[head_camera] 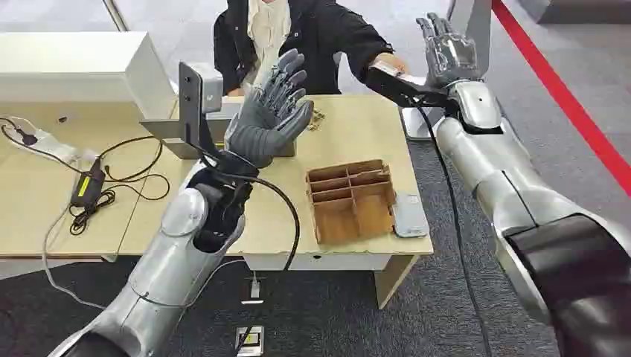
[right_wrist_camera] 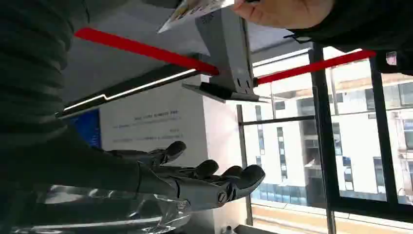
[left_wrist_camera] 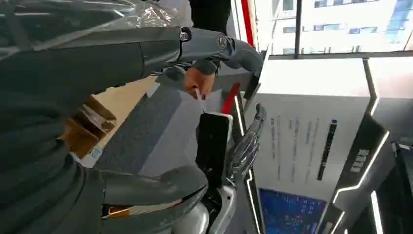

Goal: Pass the card to the sensor for recognition and then transmit it.

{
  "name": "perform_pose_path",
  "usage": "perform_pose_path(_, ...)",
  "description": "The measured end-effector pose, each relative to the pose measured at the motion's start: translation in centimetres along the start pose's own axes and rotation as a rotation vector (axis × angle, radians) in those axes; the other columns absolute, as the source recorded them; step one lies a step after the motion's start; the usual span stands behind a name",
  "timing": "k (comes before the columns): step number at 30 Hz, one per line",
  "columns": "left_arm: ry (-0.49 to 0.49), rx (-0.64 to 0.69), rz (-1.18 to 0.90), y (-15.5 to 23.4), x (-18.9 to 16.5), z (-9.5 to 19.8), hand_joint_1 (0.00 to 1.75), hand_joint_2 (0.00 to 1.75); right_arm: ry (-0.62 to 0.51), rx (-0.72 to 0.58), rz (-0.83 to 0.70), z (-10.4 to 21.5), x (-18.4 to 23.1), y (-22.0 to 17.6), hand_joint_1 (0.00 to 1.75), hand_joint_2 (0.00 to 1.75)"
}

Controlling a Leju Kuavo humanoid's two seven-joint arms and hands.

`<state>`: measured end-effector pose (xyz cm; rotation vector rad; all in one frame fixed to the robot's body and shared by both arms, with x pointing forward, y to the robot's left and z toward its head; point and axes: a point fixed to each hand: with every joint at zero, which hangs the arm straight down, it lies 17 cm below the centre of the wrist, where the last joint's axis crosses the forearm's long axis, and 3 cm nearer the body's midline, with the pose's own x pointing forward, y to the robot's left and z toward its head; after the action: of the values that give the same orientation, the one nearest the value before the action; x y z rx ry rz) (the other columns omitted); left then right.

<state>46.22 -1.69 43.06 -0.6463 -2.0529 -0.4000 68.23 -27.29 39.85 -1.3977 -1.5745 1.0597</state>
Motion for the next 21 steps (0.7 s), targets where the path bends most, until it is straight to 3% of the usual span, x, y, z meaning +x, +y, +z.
perform_pose_path(14,0.021,-0.001,0.016,-0.4,-1.0,-0.4,0.00,1.75,0.017,0.023,0.025,0.1,-0.5,0.5,0.00,1.75)
perform_pose_path(15,0.022,-0.001,0.016,-0.4,-1.1,-0.4,0.00,1.75,0.019,0.026,0.026,0.1,-0.6,0.6,1.01,1.75)
perform_pose_path(16,0.024,-0.001,0.019,-0.5,-1.2,-0.4,0.00,1.75,0.021,0.028,0.027,0.1,-0.7,0.7,1.75,1.75)
perform_pose_path(21,0.028,-0.006,0.022,-0.8,-1.4,-0.6,0.00,1.75,0.023,0.036,0.028,0.3,-1.1,1.0,1.75,1.75)
